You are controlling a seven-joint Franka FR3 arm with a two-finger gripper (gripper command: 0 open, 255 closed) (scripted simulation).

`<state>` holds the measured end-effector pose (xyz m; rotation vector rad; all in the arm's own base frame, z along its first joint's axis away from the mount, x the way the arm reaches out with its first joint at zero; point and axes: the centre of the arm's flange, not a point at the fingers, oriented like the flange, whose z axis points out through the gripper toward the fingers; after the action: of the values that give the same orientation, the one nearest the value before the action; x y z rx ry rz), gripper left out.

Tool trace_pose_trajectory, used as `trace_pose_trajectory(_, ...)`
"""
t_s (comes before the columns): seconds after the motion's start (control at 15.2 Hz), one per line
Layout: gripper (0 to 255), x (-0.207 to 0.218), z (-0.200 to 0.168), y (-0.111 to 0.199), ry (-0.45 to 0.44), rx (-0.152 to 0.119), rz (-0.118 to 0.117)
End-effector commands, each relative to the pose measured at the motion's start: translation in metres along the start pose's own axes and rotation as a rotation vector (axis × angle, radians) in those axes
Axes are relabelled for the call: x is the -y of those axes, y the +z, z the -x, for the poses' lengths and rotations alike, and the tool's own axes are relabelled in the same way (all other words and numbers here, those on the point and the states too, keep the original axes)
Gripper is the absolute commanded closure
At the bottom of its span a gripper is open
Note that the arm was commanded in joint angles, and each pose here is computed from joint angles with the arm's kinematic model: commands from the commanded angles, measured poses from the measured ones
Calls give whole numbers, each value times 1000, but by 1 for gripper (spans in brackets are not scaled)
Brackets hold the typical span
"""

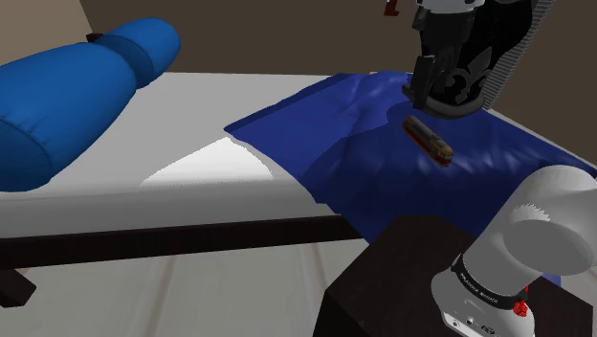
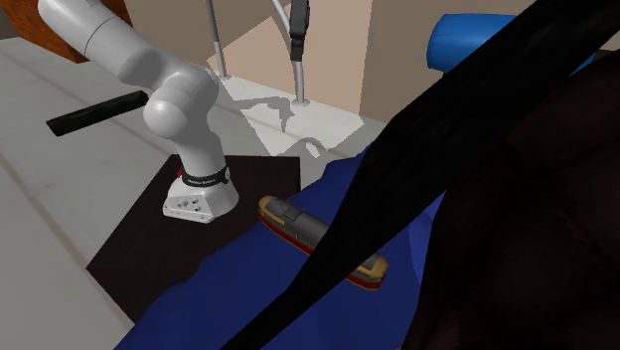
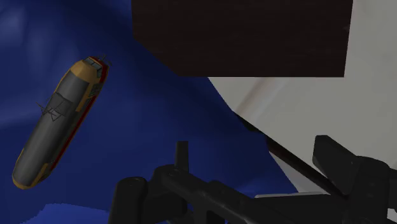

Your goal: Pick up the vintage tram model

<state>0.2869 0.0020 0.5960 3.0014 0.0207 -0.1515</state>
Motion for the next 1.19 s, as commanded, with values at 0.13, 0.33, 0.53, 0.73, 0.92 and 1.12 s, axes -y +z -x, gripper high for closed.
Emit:
trace_pose_trajectory(0.13, 0, -23, -8, 13, 36, -7, -16)
trace_pose_trajectory(0.33, 0, -59, -19, 34, 90, -16, -39)
trace_pose_trajectory(0.53, 0, -94, -28, 55, 143, -26, -63)
trace_pose_trajectory(0.73, 0, -129, -35, 77, 197, -36, -86)
trace_pose_trajectory(0.92, 0, -164, -41, 100, 251, -46, -110)
trace_pose_trajectory(1.12, 0, -198, -45, 123, 304, -55, -134)
